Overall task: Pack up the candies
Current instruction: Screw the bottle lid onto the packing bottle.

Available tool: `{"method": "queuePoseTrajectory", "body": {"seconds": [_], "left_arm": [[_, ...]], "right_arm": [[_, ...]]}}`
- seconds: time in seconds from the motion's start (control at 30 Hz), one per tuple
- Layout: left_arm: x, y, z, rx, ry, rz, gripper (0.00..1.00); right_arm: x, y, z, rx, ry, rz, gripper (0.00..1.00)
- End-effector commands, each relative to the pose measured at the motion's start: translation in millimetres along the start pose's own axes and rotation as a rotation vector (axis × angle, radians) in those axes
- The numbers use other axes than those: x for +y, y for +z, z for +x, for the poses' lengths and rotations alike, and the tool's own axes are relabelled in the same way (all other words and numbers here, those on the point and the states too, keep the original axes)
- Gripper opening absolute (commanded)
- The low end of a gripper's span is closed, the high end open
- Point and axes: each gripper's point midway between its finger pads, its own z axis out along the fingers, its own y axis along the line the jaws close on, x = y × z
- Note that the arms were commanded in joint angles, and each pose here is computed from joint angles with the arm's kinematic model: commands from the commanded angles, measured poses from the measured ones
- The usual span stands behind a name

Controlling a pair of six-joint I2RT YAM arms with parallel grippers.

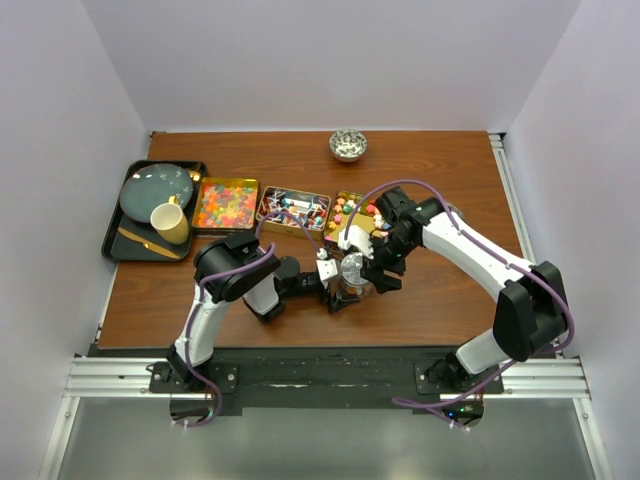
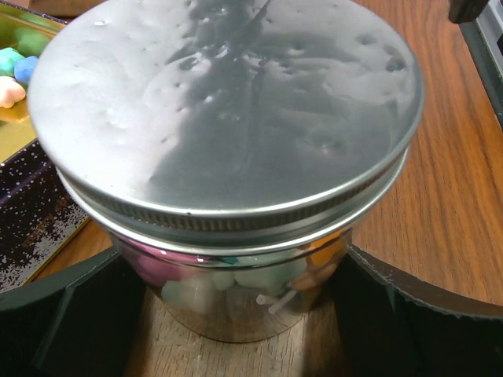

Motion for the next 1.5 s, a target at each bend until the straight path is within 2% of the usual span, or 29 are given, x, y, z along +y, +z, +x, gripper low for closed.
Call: {"method": "queuePoseTrajectory", "body": {"seconds": [0.0, 0.13, 0.27, 0.43, 0.8, 1.1, 1.47], "left_arm": [[11.4, -12.2, 22.6, 0.065, 0.016, -0.047, 0.0], [9.6, -12.6, 24.3, 0.071, 0.017, -0.04, 0.0], [8.5, -11.1, 25.2, 0.072, 0.015, -0.029, 0.0], [7.7, -10.9, 27.2, 0.079, 0.011, -0.023, 0.0], [7.7, -10.9, 27.3, 0.086, 0.007, -0.023, 0.0], [14.8, -12.2, 27.6, 0.087, -0.019, -0.042, 0.0], [22.4, -13.7, 28.5, 0.087, -0.051, -0.066, 0.0]], "right_arm": [[4.1, -15.5, 5.2, 0.021, 0.022, 0.027, 0.7], [-11.9, -34.4, -10.4, -0.031, 0.021, 0.074, 0.71], [-30.5, -49.9, -46.1, -0.125, -0.013, 0.109, 0.74], [-40.3, -38.0, -69.9, -0.179, -0.015, 0.067, 0.75], [-29.0, -3.3, -84.3, -0.156, -0.086, -0.05, 0.82], [-18.2, -4.4, -69.6, -0.106, -0.089, -0.055, 0.81], [-2.1, -1.0, -28.6, 0.002, -0.073, -0.035, 0.82]]}}
